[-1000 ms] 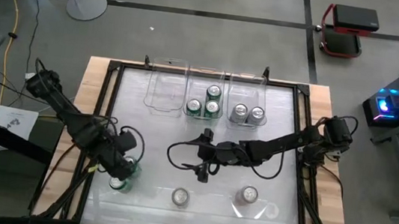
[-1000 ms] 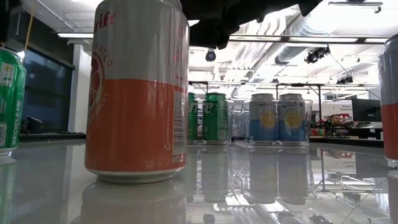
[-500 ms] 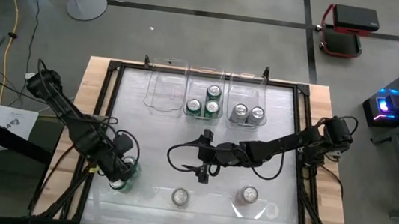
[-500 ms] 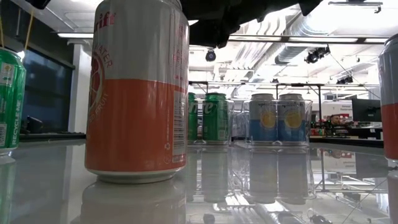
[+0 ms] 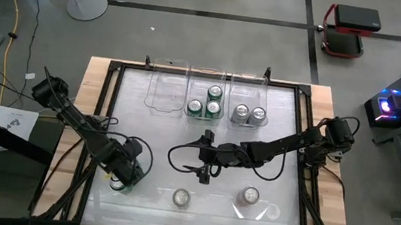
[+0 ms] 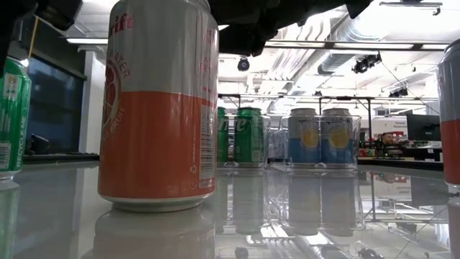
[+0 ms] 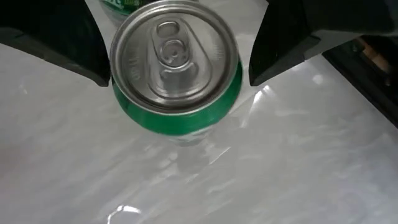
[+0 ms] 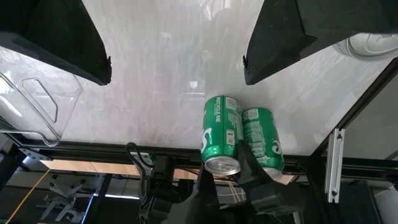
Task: Sort soda cans
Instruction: Put the green soda can into the middle transparent bin
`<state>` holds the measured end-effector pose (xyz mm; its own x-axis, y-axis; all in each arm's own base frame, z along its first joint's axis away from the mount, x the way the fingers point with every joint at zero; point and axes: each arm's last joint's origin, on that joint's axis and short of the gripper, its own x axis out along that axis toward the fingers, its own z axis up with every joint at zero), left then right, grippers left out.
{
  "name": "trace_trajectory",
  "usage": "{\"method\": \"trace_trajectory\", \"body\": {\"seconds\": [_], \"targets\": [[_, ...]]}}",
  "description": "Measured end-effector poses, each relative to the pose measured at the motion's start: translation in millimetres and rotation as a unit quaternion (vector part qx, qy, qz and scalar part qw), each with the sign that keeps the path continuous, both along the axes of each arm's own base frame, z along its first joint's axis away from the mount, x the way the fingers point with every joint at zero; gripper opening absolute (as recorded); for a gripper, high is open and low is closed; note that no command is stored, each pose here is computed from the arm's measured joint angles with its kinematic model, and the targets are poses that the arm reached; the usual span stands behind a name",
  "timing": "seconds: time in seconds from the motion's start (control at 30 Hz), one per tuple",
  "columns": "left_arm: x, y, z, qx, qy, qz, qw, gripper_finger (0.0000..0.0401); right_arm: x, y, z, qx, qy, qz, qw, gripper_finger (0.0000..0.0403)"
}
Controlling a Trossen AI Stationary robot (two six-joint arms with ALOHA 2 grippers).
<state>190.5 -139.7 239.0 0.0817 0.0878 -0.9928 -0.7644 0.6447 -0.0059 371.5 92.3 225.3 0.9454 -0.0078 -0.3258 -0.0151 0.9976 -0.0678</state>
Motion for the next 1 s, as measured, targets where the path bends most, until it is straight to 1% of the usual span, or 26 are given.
{"method": "trace_trajectory", "body": {"seconds": [0.27,0.37,0.67,0.83,0.9,1.0], "targets": [[5,4,-4,-0.001,0.018,-0.029,0.999,0.036,0,0,0,0.003,0.0,-0.001,1.0,0.0358],[6,4,-4,-0.003,0.021,-0.041,0.999,0.0353,0,0,0,0.003,0.0,-0.001,1.0,0.0358],[6,5,-3,0.003,0.02,-0.068,0.998,0.0287,-2,7,0,-0.002,0.001,0.001,1.0,0.0358],[8,6,-2,0.018,0.009,-0.08,0.997,0.0286,-12,18,3,-0.033,0.015,-0.036,0.999,0.0358],[11,9,-1,0.022,0.006,-0.086,0.996,0.0284,-21,21,10,-0.041,0.022,-0.068,0.997,0.0358],[19,16,3,0.032,-0.007,-0.099,0.995,0.0281,-38,23,24,-0.057,0.028,-0.132,0.989,0.0358]]}}
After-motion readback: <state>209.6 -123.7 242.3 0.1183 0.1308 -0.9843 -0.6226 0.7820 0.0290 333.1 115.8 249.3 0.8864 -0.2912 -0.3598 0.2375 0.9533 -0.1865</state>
